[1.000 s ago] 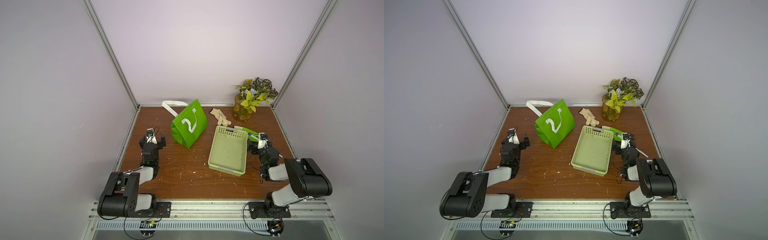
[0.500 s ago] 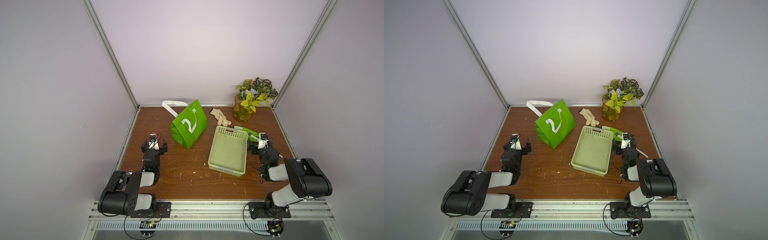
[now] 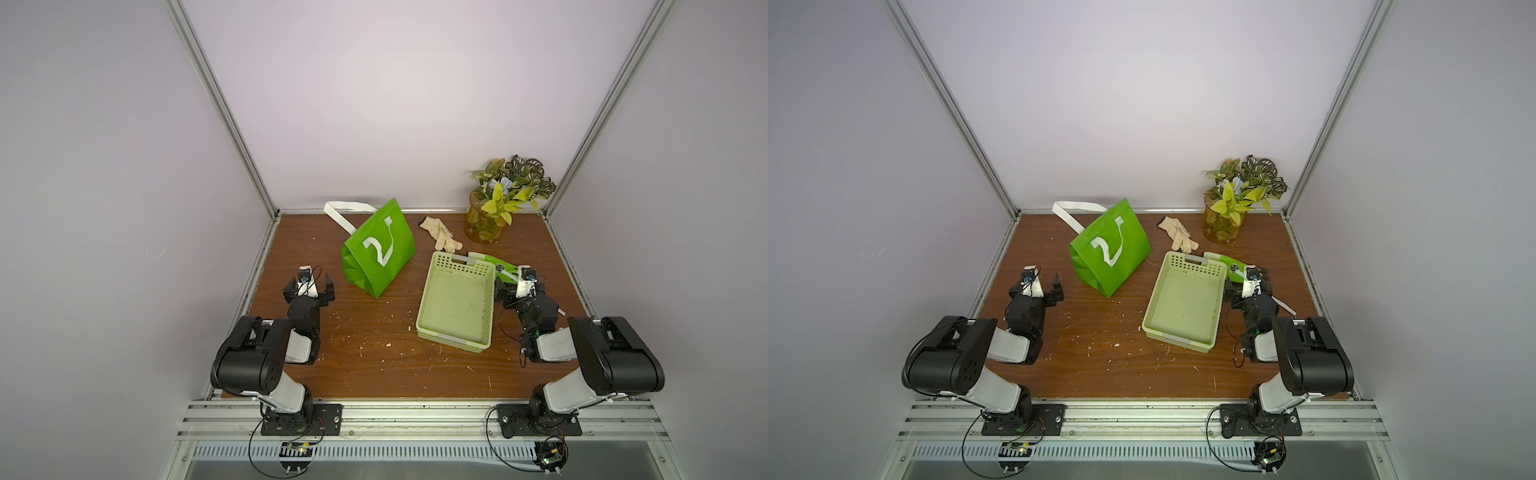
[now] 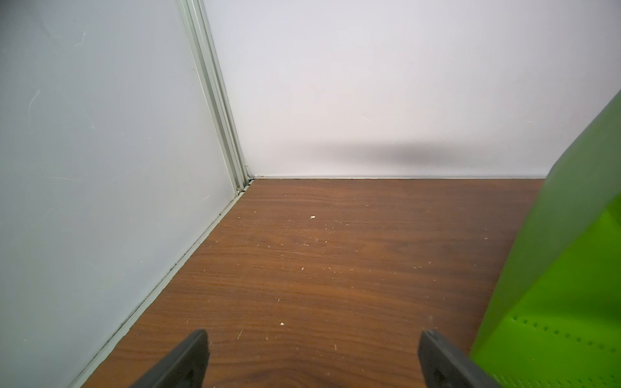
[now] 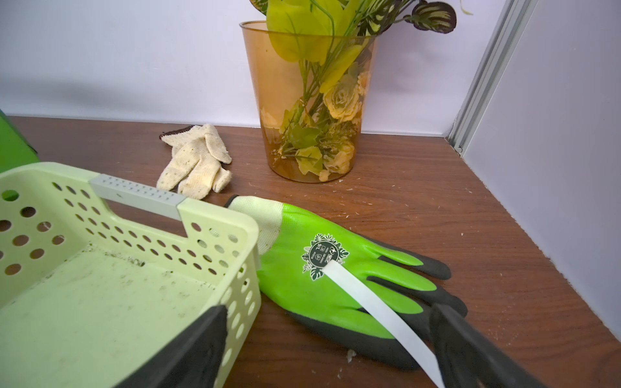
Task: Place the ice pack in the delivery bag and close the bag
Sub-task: Reset both arms
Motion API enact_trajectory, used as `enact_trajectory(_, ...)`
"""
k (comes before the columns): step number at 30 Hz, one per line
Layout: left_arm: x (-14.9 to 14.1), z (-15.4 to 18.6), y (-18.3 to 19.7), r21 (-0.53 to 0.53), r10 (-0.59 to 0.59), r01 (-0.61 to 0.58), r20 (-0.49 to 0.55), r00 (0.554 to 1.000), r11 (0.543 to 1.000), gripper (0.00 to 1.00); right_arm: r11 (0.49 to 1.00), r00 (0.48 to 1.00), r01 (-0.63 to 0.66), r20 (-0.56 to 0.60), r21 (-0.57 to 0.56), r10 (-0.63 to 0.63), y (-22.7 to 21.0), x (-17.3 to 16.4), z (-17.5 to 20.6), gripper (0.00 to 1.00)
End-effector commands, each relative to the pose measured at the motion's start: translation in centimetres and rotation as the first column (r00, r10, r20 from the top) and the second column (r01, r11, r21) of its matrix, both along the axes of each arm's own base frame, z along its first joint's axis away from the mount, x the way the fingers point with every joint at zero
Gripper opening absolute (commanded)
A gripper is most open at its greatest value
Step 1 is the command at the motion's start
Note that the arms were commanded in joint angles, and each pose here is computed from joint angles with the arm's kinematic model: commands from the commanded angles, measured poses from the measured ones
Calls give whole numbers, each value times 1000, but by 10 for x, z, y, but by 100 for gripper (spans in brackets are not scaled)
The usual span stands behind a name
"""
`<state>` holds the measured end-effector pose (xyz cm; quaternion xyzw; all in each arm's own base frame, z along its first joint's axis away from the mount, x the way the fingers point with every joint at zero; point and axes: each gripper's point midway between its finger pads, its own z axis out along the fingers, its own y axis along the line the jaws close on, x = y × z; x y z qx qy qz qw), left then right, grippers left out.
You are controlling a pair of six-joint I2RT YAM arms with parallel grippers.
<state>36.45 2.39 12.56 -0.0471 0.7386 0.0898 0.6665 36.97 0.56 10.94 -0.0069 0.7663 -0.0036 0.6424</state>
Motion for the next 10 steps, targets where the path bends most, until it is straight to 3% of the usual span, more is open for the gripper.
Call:
enact_trajectory(1,0,1,5,-14,18,-18,7,1000,1000,99,1000,998,9,56,10,-9,-1,5,15,99)
enact_trajectory(10,0,2,5,-13,19,-19,8,1000,1000,99,1000,998,7,57,10,-8,-1,5,15,99)
